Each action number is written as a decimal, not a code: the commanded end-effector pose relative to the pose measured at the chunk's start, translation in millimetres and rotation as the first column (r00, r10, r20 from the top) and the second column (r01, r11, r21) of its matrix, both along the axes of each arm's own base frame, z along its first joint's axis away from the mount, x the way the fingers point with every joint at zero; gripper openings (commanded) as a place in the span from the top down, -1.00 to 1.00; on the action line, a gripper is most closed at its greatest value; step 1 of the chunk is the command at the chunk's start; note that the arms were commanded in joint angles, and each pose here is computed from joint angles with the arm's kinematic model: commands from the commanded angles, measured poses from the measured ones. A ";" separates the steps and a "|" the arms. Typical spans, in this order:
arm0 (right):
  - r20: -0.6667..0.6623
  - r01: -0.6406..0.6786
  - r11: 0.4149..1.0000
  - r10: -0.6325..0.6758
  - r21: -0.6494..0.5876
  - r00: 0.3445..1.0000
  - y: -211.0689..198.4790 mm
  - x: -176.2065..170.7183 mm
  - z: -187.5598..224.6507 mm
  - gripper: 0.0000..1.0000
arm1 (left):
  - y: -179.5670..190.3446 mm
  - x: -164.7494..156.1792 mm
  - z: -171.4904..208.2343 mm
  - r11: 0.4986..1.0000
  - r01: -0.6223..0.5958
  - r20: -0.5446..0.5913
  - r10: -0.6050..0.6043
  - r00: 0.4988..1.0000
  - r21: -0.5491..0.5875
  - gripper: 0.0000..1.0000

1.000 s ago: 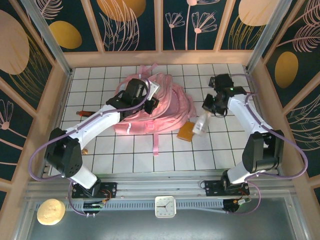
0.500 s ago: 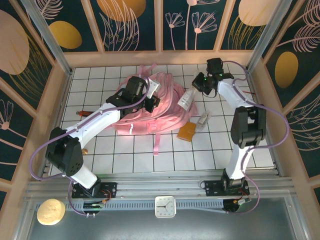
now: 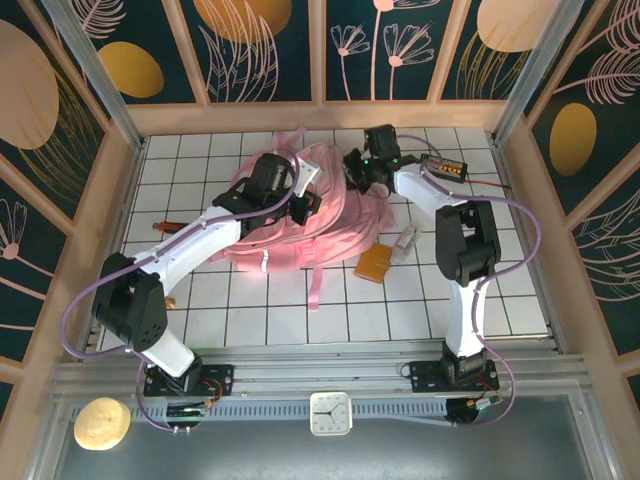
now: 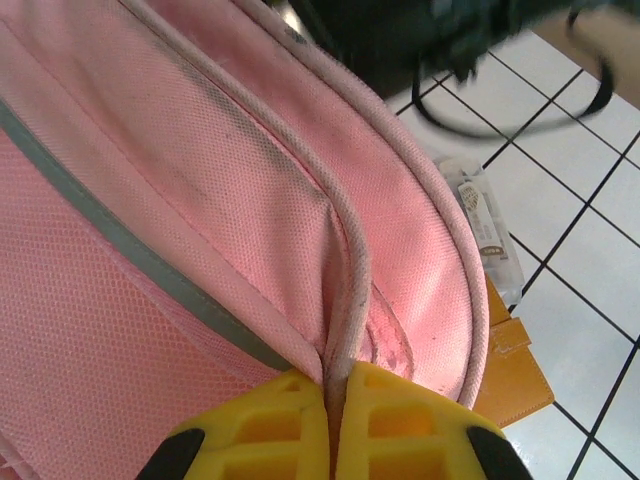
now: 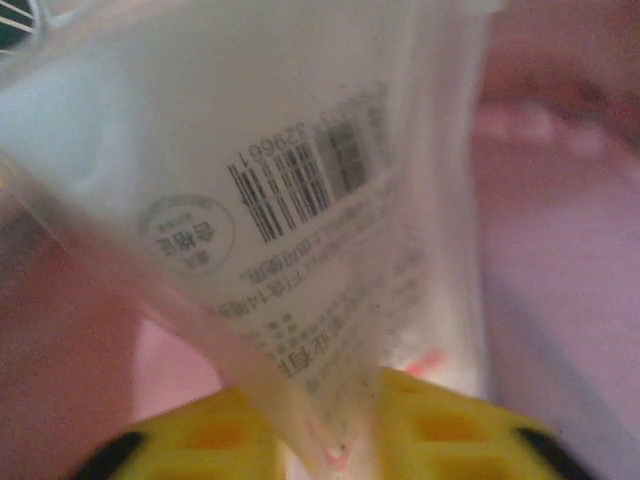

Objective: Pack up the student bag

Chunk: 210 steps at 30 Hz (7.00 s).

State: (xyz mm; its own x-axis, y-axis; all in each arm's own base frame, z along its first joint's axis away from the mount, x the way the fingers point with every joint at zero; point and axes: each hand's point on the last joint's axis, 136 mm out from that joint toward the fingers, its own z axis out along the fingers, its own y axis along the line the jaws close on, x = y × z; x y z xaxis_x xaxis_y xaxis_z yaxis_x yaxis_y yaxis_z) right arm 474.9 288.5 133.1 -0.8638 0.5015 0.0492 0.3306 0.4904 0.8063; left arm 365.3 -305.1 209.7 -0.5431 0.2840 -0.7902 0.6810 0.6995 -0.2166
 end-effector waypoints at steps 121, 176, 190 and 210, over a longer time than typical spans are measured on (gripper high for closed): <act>0.331 0.127 0.940 -0.016 -0.316 0.943 -149.0 6.6 55.9 0.16 | 70.6 12.6 61.7 0.951 -0.286 0.224 0.307 0.925 -0.120 -0.50; 0.201 -0.276 0.819 0.422 -0.503 0.884 -39.2 -145.4 40.6 -0.99 | 39.4 37.8 -149.7 0.496 -0.857 -0.862 0.363 0.353 -0.142 0.79; 0.127 -0.328 0.792 0.449 -0.515 0.884 -14.4 -170.5 22.5 -0.94 | 21.2 53.1 -46.3 0.480 -0.798 -0.830 0.222 0.512 -0.364 1.00; 0.264 -0.151 0.886 0.288 -0.439 0.920 -23.2 -126.4 51.9 -0.34 | 11.6 45.6 55.6 0.324 -0.774 -0.826 -0.045 0.561 -0.544 1.00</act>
